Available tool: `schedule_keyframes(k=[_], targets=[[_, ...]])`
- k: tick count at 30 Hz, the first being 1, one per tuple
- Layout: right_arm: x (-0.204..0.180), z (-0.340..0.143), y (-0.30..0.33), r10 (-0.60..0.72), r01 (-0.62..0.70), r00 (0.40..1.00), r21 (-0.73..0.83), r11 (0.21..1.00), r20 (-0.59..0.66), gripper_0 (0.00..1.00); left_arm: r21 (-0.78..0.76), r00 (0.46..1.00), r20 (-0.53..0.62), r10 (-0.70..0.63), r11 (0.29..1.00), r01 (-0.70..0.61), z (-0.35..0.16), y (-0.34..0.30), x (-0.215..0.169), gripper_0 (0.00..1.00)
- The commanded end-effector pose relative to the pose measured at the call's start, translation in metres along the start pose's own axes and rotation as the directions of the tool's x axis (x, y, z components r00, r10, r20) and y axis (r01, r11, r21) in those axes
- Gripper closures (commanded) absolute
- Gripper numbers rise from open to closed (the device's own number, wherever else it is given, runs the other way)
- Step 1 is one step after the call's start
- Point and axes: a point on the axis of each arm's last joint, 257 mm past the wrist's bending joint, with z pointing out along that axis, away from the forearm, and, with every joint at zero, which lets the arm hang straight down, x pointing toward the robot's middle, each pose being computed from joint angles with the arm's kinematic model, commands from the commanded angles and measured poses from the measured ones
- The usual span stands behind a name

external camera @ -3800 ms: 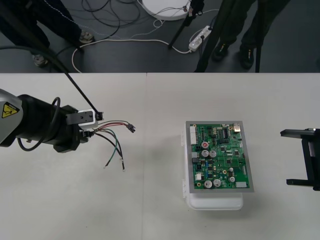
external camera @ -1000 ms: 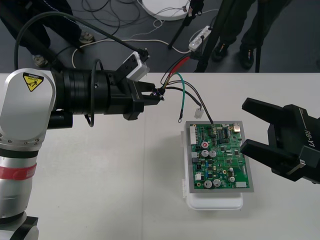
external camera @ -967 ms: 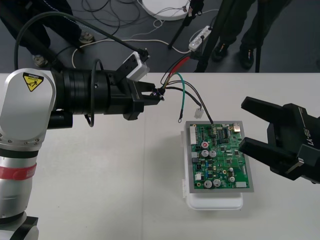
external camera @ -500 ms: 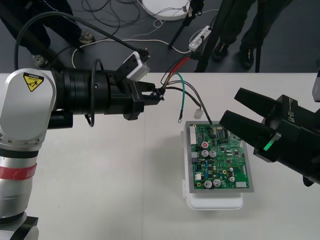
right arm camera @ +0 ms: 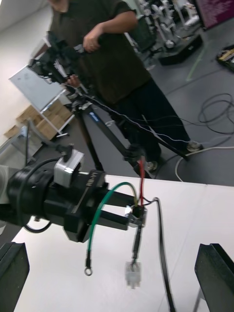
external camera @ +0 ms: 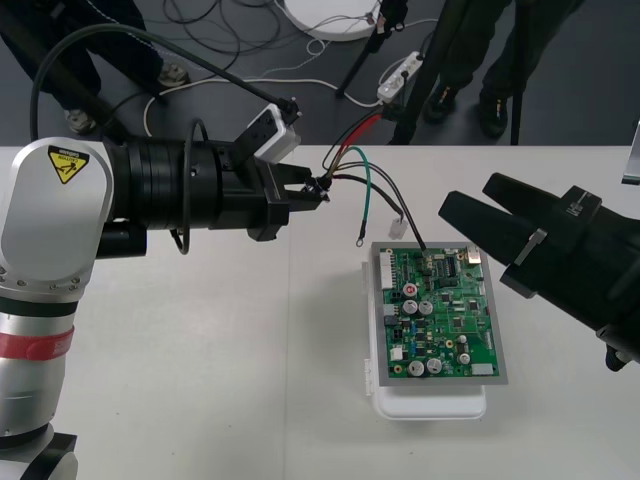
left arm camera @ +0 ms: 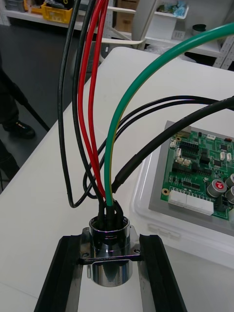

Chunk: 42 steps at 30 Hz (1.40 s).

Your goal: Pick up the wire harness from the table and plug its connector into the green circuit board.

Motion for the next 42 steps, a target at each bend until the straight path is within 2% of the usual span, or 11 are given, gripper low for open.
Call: schedule_keyframes(k=[1,8,18,28,42], targets=[[-0.019,0.006,0.007,0.066,-0.066,0.998,0.009,0.998,0.024,0.0,-0.018,0.997,0.07,0.041,0.999,-0.04,0.006,-0.001,-0.035,1.0],[-0.025,0.011,0.009,0.087,-0.087,0.996,0.003,0.996,0.034,0.0,-0.014,0.997,0.071,0.035,0.999,-0.034,0.006,-0.003,-0.035,1.0],[-0.025,0.031,0.041,0.117,-0.114,0.993,-0.086,0.99,0.032,0.0,-0.012,0.997,0.073,0.033,0.999,-0.032,0.007,-0.003,-0.035,1.0],[-0.015,0.045,0.042,0.142,-0.14,0.99,-0.06,0.988,0.015,0.0,-0.009,0.997,0.077,0.033,0.999,-0.032,0.006,-0.004,-0.036,1.0],[-0.026,0.062,0.041,0.172,-0.172,0.985,-0.015,0.985,0.005,0.0,-0.007,0.996,0.078,0.032,0.999,-0.032,0.006,-0.005,-0.036,1.0]])
